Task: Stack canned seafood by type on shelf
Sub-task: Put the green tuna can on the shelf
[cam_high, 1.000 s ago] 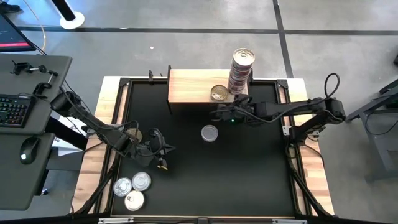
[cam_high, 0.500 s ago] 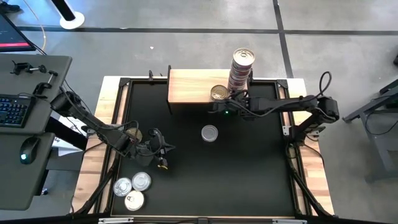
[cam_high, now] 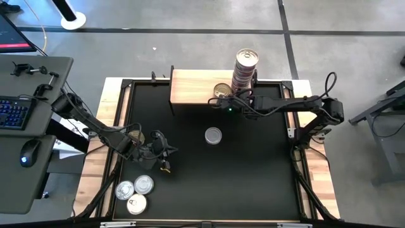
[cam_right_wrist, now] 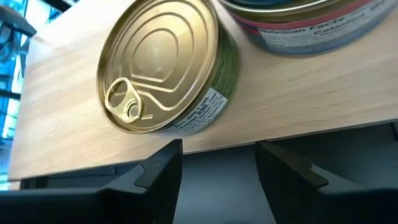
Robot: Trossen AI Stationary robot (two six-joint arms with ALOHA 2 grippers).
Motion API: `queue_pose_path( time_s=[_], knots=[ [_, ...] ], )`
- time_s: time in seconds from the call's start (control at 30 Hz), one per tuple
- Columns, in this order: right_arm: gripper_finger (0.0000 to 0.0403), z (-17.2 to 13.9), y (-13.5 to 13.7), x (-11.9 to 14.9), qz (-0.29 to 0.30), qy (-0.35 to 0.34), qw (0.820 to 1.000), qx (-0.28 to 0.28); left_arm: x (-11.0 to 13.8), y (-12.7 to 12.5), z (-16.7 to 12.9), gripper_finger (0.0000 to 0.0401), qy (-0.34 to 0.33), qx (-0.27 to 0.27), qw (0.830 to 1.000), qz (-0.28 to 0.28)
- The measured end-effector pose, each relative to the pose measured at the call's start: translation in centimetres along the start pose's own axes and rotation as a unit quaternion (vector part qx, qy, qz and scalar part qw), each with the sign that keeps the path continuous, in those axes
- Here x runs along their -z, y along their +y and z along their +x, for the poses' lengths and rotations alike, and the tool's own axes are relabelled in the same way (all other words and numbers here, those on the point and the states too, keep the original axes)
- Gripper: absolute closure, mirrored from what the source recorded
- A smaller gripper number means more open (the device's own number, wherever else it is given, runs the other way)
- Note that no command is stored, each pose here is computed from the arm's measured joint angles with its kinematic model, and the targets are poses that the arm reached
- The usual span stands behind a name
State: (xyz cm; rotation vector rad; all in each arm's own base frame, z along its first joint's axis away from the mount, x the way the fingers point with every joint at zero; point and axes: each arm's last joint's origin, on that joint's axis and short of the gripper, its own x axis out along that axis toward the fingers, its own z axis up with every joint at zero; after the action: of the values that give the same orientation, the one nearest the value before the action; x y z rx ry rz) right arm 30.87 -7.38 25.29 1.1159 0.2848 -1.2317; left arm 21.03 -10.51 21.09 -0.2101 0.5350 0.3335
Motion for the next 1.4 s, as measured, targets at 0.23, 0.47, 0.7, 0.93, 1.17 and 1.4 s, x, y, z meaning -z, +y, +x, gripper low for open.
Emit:
queue_pose_path(
  time_s=[0.23, 0.47, 0.7, 0.93, 1.17, 1.4],
  knots=[
    [0.021, 0.2, 0.0, -0.4, 0.028, -0.004, 1.0, 0.002, 0.1, 0.1, 0.0, 0.0401, 0.003, -0.005, 1.0, 0.005],
    [0.021, -0.2, 0.3, 0.3, 0.002, 0.02, 1.0, -0.018, 0.1, 0.1, 0.0, 0.0401, 0.002, -0.006, 1.0, 0.004],
    [0.021, -0.5, 1.7, 0.7, -0.006, 0.05, 0.995, -0.087, 0.2, 0.2, 0.0, 0.0401, 0.005, -0.009, 1.0, 0.008],
    [0.021, -0.3, 1.8, 0.2, -0.016, 0.039, 0.995, -0.093, 0.2, 0.2, 0.0, 0.0401, 0.007, -0.01, 1.0, 0.01],
    [0.021, 0.2, 1.9, -0.7, -0.02, 0.019, 0.995, -0.092, 0.3, 0.3, 0.0, 0.0401, 0.01, -0.013, 1.0, 0.01],
    [0.021, 0.5, 1.8, -1.4, -0.034, 0.009, 0.995, -0.091, 0.3, 0.3, 0.0, 0.0401, 0.011, -0.013, 1.0, 0.011]
  ],
)
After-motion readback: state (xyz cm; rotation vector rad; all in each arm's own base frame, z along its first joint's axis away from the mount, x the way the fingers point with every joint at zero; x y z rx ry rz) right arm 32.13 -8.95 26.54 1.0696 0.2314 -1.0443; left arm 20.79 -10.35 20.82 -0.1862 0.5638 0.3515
